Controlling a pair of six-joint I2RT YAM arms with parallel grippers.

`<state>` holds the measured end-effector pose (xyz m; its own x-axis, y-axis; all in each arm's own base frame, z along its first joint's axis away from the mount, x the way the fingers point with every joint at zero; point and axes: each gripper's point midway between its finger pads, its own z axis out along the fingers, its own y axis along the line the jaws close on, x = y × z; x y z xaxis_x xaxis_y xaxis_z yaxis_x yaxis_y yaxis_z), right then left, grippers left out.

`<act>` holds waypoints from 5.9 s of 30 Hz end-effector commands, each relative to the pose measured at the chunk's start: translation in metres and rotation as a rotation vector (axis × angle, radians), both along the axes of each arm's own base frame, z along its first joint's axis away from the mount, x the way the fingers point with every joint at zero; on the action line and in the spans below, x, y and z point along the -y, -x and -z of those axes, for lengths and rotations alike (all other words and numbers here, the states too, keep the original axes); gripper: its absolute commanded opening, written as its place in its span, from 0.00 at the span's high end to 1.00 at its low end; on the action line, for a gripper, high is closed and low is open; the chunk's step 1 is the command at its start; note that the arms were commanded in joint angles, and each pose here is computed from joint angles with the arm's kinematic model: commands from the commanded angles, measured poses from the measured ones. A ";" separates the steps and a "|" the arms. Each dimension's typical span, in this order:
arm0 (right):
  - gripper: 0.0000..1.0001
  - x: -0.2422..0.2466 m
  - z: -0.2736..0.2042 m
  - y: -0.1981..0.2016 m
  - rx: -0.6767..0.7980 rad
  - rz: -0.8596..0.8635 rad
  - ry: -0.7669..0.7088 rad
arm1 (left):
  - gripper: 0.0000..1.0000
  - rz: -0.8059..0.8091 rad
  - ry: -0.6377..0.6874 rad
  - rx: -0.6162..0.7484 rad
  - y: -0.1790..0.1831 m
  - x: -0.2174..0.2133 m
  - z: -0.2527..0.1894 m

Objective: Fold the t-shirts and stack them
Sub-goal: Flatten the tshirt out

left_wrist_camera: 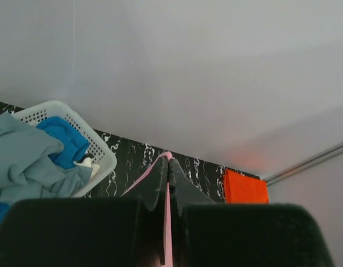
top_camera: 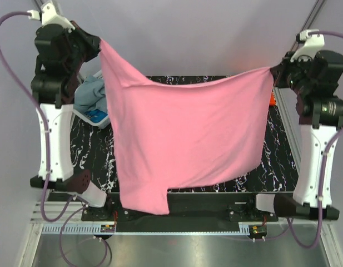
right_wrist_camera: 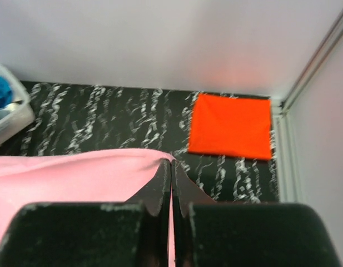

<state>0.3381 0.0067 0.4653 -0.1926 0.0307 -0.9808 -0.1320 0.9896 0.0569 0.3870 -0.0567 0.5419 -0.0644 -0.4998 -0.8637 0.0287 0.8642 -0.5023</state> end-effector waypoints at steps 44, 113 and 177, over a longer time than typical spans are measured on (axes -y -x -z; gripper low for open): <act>1.00 -0.057 0.131 0.206 -0.064 -0.209 -0.053 | 1.00 -0.205 -0.121 -0.296 0.139 -0.057 0.246; 0.60 -0.079 0.395 0.100 -1.027 0.880 -0.779 | 1.00 -0.064 -0.172 -0.361 0.076 -0.024 0.251; 1.00 -0.053 0.027 0.188 -0.167 0.146 -0.832 | 1.00 0.068 0.155 0.343 0.260 -0.021 -0.037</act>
<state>0.1819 0.0625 0.4371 -0.2269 0.8008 -0.5543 0.0967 0.5848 0.8054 0.1589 -0.0265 0.5568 0.1719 -0.5785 -0.7974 0.1613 0.8150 -0.5565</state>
